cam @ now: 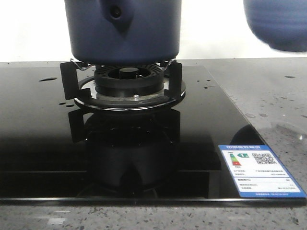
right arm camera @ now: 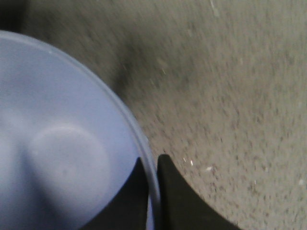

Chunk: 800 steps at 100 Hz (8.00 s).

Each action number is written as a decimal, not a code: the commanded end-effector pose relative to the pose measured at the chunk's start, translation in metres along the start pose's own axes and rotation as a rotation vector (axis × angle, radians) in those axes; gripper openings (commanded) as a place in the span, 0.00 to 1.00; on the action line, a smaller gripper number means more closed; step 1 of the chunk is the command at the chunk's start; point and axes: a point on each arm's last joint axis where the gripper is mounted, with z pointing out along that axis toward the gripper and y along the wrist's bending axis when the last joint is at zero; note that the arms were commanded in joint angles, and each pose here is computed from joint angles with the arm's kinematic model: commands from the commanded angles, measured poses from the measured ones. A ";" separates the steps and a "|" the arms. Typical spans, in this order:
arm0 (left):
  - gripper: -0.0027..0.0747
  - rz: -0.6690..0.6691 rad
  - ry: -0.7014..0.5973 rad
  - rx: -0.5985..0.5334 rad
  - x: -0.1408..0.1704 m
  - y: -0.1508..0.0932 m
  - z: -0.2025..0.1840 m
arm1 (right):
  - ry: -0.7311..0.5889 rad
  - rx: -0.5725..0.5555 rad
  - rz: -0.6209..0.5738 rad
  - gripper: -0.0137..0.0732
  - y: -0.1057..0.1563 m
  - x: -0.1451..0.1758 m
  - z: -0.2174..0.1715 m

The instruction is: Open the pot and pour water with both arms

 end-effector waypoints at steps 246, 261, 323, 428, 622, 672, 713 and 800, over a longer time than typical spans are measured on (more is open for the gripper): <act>0.48 -0.048 0.088 0.215 0.032 -0.015 0.029 | -0.217 -0.026 0.011 0.65 0.003 0.015 -0.041; 0.53 -0.052 0.085 0.201 0.032 -0.013 0.030 | -0.217 -0.027 0.012 0.65 0.003 0.015 -0.041; 0.74 -0.020 -0.037 0.194 -0.008 -0.008 0.013 | -0.221 -0.026 -0.005 0.65 0.003 0.016 -0.043; 0.01 0.106 -0.122 -0.580 -0.011 -0.016 -0.157 | -0.918 -0.161 -0.106 0.09 0.040 0.092 -0.076; 0.01 -0.202 -0.189 -0.790 0.120 -0.075 -0.222 | -0.952 -0.145 0.002 0.08 0.034 0.219 -0.033; 0.01 -0.169 -0.195 -0.869 0.183 -0.082 -0.234 | -0.953 -0.143 0.003 0.08 0.034 0.219 -0.033; 0.01 -0.125 -0.204 -0.865 0.220 -0.092 -0.239 | -0.949 -0.142 0.004 0.08 0.034 0.219 -0.032; 0.01 -0.124 -0.206 -0.861 0.219 -0.092 -0.239 | -0.949 -0.142 0.004 0.08 0.034 0.219 -0.032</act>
